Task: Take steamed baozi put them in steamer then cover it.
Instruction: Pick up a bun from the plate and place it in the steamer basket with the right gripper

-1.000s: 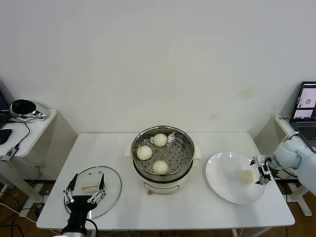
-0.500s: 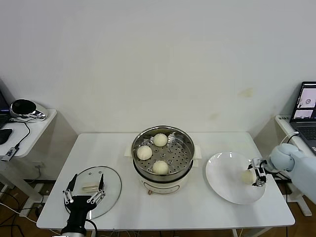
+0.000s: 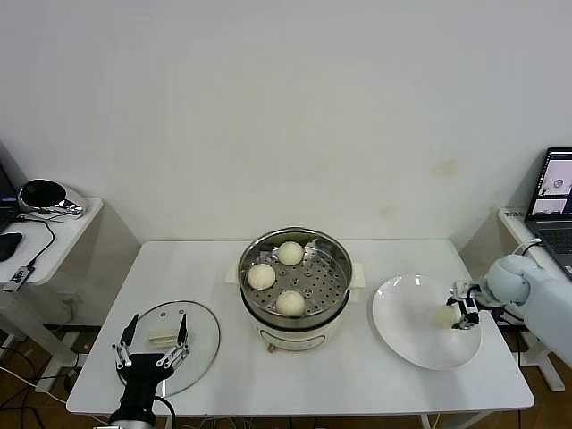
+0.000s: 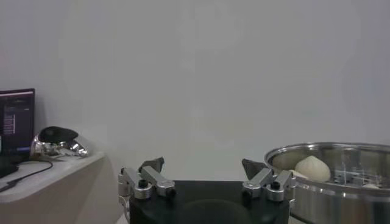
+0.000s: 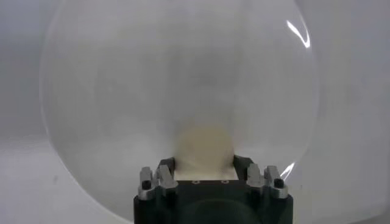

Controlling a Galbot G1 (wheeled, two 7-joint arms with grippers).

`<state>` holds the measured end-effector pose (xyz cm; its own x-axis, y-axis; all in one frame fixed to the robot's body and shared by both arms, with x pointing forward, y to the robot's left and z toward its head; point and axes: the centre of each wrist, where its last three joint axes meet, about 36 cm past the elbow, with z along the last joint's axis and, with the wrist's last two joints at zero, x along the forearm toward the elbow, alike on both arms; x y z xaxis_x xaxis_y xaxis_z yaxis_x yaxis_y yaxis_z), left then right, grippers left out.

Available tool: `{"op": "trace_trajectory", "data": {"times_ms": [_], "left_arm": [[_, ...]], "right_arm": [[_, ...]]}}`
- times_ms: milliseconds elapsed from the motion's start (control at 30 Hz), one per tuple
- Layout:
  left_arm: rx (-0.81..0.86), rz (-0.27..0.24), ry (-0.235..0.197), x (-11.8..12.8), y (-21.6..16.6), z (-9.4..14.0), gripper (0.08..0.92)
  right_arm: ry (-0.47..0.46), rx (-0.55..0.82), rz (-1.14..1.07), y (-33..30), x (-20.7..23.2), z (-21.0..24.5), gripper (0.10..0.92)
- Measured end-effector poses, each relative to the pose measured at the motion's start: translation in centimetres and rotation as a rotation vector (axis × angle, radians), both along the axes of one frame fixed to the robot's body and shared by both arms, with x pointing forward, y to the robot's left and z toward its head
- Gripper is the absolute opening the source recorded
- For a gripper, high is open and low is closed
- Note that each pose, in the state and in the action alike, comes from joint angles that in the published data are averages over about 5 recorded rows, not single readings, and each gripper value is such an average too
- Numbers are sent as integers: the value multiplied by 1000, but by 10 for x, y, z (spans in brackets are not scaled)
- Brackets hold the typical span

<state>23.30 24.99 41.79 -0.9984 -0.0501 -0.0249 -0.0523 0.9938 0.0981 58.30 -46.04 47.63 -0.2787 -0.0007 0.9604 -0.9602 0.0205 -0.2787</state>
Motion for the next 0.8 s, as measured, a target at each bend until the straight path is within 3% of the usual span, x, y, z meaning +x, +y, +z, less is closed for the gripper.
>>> {"op": "trace_trajectory", "data": {"times_ms": [267,567,800], "left_arm": [[-1,-5,-1,3,-1,-1,823],[-3,-8,-2,7,-2,-3,823],[1,-3,-4,8,-1,-4,823]], "right_arm": [[-77,53,39,32,19,75,593],[-176,159,150,124,38,177,606],[-169,219,179,206,42,208,609]]}}
